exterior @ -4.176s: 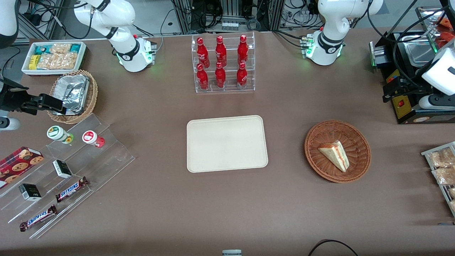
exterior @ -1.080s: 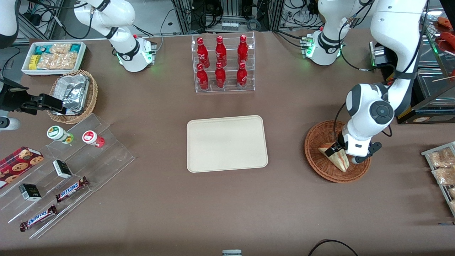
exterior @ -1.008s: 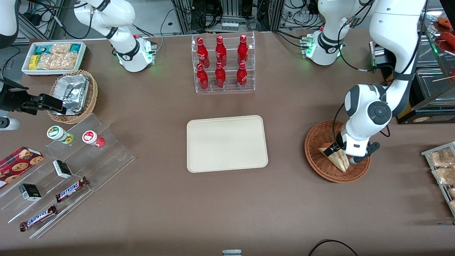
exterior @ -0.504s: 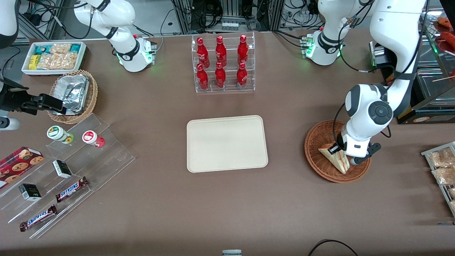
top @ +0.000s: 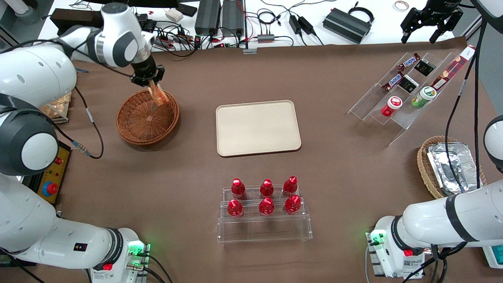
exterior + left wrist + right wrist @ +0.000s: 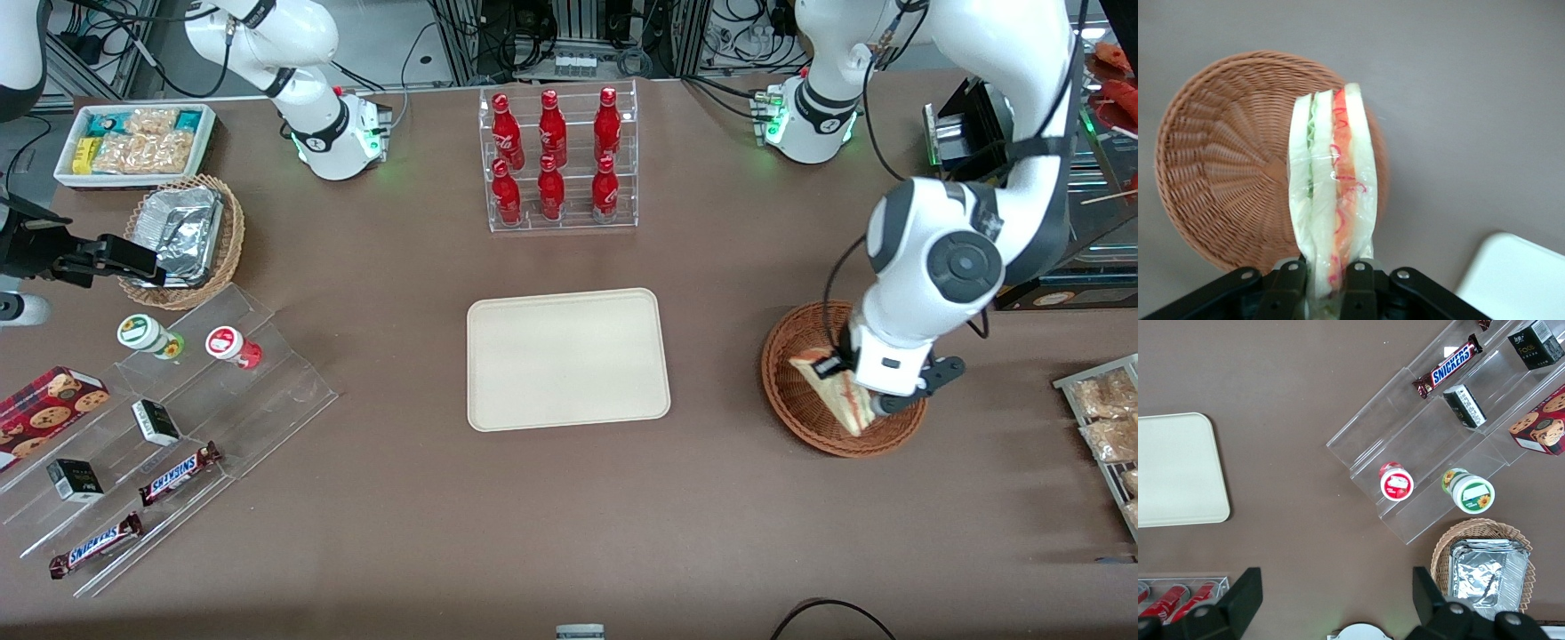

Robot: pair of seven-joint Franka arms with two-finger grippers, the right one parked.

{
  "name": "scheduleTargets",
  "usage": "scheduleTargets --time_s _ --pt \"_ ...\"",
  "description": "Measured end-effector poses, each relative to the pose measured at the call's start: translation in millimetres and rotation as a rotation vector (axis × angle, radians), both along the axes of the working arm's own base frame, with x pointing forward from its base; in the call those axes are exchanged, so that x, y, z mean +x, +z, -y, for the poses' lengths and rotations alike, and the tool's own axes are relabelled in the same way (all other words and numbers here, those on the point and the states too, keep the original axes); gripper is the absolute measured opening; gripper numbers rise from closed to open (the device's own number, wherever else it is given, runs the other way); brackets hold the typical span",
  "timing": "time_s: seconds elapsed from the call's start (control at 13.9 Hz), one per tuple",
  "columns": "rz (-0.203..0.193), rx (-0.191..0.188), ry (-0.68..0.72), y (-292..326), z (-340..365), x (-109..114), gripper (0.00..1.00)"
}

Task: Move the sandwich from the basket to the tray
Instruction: 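Carry the sandwich with the left gripper over the cream tray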

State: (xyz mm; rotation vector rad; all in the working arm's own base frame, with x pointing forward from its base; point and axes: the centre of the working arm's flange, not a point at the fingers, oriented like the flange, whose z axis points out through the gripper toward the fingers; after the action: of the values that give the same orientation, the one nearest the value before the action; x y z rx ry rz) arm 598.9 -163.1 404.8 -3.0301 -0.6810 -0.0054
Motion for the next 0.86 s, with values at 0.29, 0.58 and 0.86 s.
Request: scheduleTargets --time_s 0.29,0.58,0.86 --pt "0.053 -0.022 -0.148 43 118 -22 0.15" --pt "0.036 -0.025 -0.321 16 235 -62 0.15" --pt "0.002 -0.013 -0.432 -33 313 -89 0.15"
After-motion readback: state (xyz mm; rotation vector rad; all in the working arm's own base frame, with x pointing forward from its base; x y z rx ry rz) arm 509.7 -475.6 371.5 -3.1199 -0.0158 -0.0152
